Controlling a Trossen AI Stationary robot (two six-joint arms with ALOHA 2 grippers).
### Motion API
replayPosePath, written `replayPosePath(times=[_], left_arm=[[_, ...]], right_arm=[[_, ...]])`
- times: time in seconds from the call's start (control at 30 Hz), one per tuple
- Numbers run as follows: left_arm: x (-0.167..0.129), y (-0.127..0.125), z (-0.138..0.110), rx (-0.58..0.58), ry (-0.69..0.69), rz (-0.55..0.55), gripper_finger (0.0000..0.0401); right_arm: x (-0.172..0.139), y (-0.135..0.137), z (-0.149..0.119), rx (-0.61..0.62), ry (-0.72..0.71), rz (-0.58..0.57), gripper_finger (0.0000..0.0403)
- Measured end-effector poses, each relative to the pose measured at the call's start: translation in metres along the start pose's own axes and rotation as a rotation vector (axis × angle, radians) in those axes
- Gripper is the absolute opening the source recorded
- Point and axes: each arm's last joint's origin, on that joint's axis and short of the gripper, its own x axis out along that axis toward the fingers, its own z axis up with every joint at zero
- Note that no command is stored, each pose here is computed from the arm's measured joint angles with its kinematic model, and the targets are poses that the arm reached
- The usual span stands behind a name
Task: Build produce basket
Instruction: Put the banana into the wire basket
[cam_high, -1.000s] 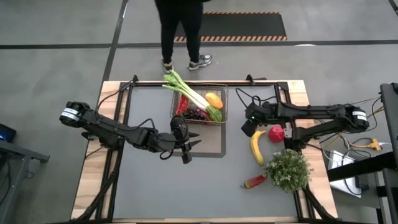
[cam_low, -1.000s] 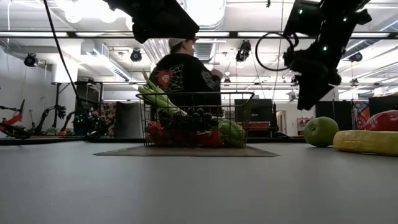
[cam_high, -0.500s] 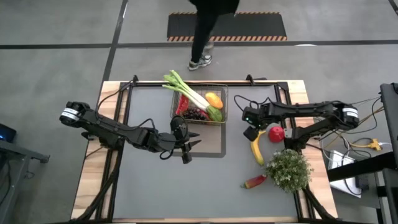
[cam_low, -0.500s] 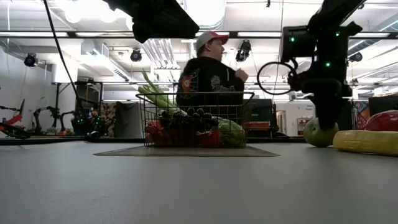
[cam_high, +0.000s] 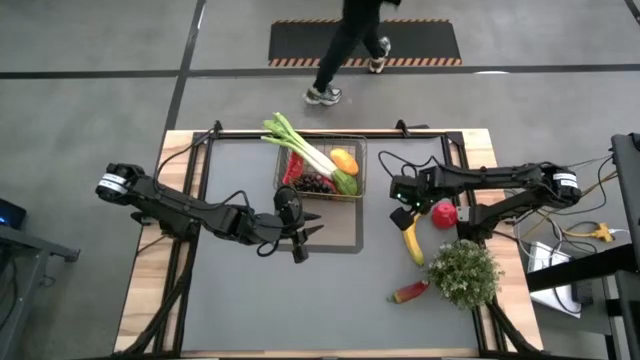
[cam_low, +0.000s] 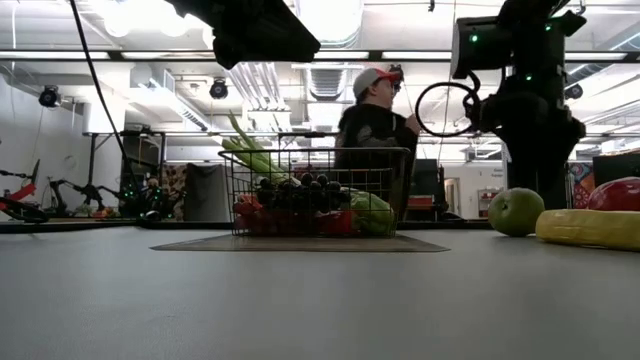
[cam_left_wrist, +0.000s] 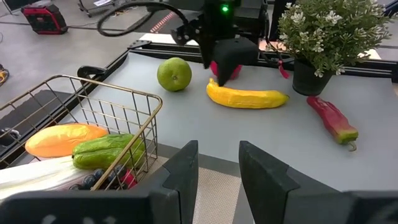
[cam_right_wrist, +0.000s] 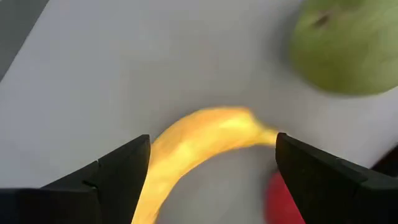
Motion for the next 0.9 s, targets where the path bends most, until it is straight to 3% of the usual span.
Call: replayPosePath(times=[0.4, 0.9], left_arm=[[0.0, 0.0, 0.0, -0.002, 0.0, 0.0, 0.0099], [0.0, 0.0, 0.0, -0.001, 0.001, -0.001, 0.0099]], right_arm=[[0.003, 0.03, -0.031, 0.041, 0.05, 0.016, 0.0327], [0.036, 0.027, -0.044, 0.117, 0.031, 0.048, 0.0327]])
